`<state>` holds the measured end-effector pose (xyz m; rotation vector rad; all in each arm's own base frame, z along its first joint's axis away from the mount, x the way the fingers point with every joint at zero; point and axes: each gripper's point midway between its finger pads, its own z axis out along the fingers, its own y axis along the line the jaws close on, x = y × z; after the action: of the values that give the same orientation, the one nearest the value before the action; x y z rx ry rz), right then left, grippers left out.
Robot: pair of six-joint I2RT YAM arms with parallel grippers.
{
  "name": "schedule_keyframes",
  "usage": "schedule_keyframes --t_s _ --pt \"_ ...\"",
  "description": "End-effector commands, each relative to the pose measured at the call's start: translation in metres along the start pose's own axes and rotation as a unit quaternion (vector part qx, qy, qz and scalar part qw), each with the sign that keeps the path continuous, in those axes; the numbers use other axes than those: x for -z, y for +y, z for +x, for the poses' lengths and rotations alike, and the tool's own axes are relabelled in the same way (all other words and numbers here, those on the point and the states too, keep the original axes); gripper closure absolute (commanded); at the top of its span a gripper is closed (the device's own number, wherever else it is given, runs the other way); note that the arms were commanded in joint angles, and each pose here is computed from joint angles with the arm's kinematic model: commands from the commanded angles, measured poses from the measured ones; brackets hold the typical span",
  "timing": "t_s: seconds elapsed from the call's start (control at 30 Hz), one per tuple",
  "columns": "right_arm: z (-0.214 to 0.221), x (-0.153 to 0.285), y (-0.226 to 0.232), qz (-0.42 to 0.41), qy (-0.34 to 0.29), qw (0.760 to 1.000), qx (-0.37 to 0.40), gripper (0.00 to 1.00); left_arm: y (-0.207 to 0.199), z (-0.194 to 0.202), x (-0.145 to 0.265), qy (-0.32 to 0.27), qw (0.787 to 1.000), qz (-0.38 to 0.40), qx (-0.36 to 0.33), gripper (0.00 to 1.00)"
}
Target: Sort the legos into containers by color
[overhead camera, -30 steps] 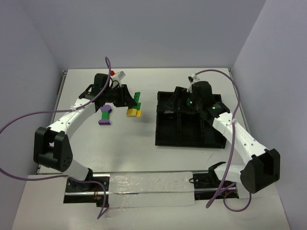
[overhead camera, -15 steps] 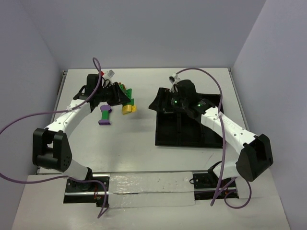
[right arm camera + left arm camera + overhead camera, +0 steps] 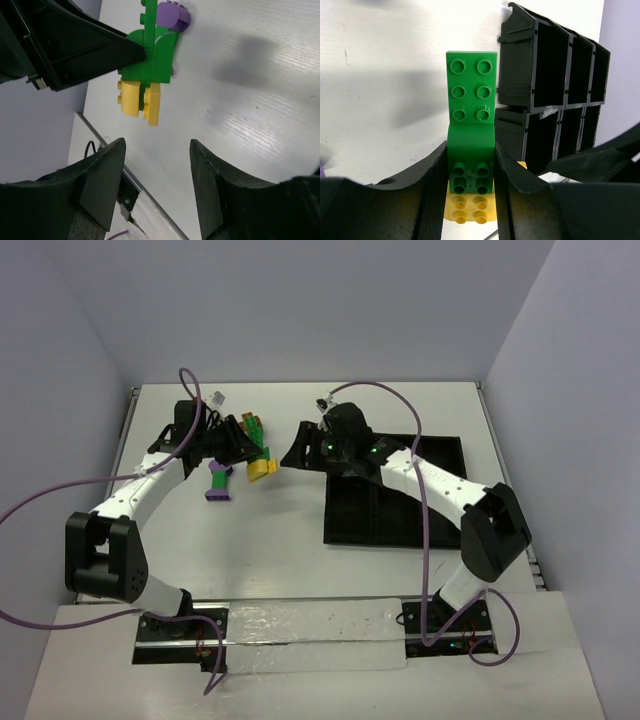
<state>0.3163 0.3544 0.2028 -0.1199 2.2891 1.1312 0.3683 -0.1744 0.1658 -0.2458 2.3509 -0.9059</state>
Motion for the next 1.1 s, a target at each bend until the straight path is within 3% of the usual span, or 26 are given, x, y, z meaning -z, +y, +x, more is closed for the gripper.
schedule_keyframes --t_s 0.0,0.37,0.67,0.87,1.07 --pt "-0.016 -0.010 0.034 -0.048 -0.018 0.999 0.008 0.39 -0.012 -0.017 0.007 -0.032 0.999 0.018 -0.006 1.00" --pt "-0.013 -0.034 0.031 -0.057 -0.001 0.998 0.011 0.44 -0.015 -0.019 0.007 -0.024 0.999 0.025 -0.004 1.00" --pt "-0.011 -0.049 0.030 -0.063 0.014 0.998 0.011 0.60 -0.016 -0.018 0.009 -0.022 0.999 0.029 -0.009 1.00" --pt "-0.008 -0.051 0.028 -0.066 0.018 0.998 0.005 0.62 -0.015 -0.018 0.010 -0.023 0.999 0.029 -0.007 1.00" --pt "-0.003 -0.050 0.026 -0.070 0.020 0.997 -0.008 0.90 -0.011 -0.015 0.005 -0.018 0.999 0.029 -0.002 1.00"
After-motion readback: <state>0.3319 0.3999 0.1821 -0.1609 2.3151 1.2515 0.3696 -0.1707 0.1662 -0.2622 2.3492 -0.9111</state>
